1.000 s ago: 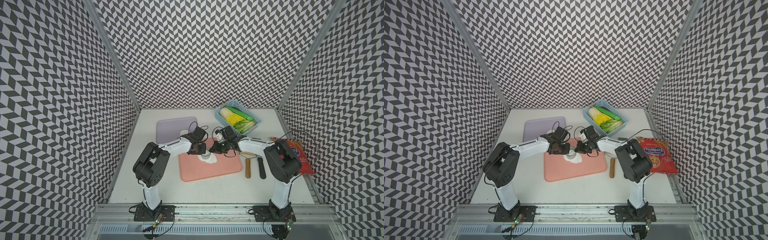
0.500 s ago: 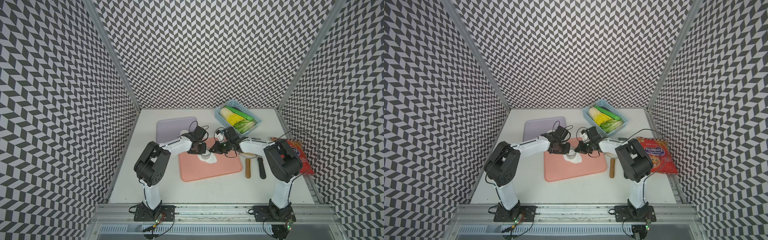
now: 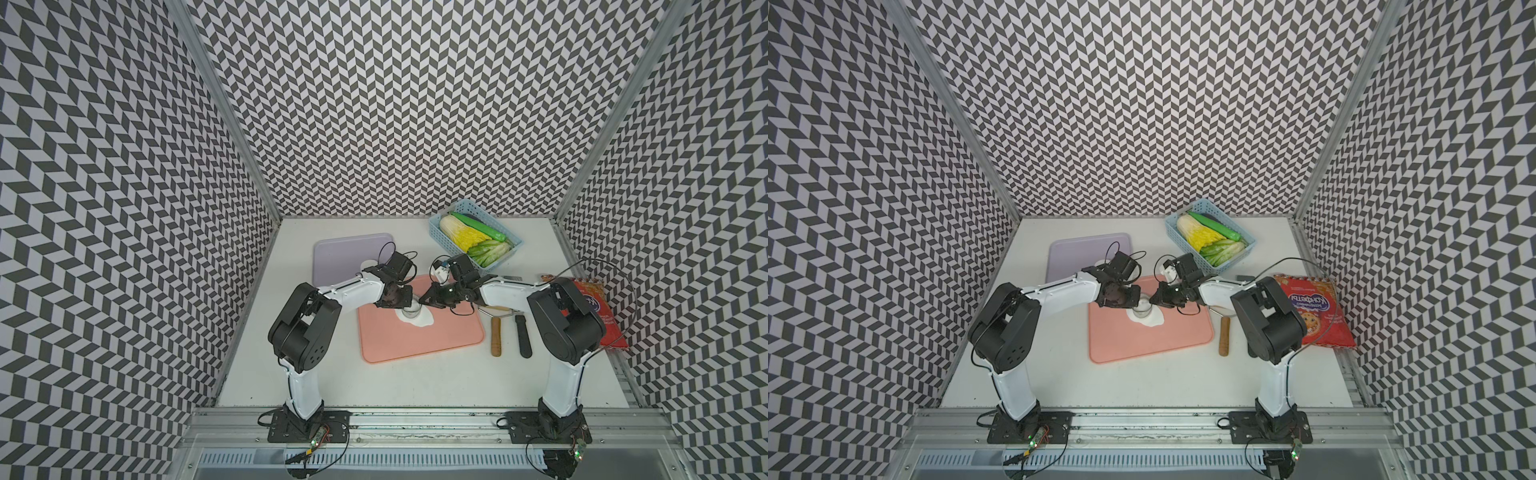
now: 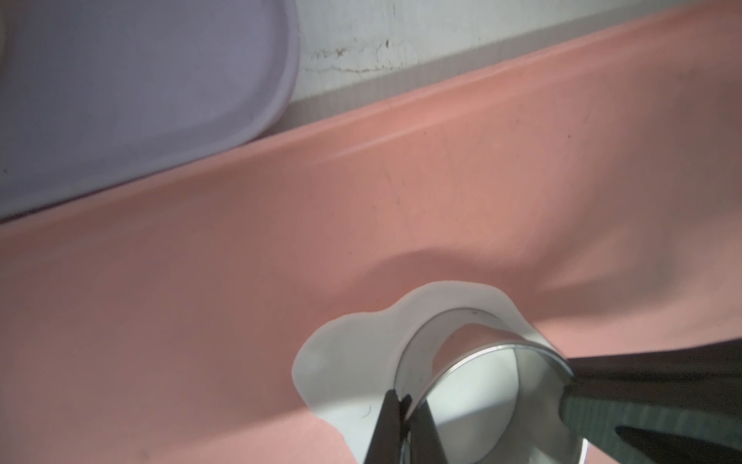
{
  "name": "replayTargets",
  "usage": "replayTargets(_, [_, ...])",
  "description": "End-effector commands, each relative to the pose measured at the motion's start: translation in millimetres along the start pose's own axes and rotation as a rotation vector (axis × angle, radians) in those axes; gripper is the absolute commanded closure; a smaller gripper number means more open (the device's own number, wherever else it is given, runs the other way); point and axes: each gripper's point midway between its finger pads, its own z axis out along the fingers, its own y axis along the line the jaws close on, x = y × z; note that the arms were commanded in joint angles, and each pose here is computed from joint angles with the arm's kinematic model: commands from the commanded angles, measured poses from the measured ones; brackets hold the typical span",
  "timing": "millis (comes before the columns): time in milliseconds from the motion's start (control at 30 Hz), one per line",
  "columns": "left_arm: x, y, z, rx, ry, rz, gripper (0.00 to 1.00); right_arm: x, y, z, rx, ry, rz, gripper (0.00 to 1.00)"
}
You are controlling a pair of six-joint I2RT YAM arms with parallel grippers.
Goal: Roll out the dumpling wrappers from the dough
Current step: Press the dumpling wrapper on the work surface.
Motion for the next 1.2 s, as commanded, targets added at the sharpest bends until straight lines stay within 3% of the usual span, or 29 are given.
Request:
replayTargets(0, [42.0,-14.5,26.5,0.071,0.141,0.024,1.00,76.0,-91.7,24.2,0.299,0.185,0.167,1.00])
replayTargets(400, [47.6,-25.4,26.1,0.085,0.143,0.036,1.00,83.8,-95.2,23.9,0.314,0.185,0.157,1.00])
replayTargets(900, [32.2,-20.5,11.0,0.031,0.073,0.045,1.00,35.0,-47.0,9.6,0.286,0.080,0.071,1.00])
replayTargets(1167, [25.8,-22.6,7.6,0.019,0.064,0.064,1.00,25.9,-35.1,7.9,0.268,0.063,0.060,0.89])
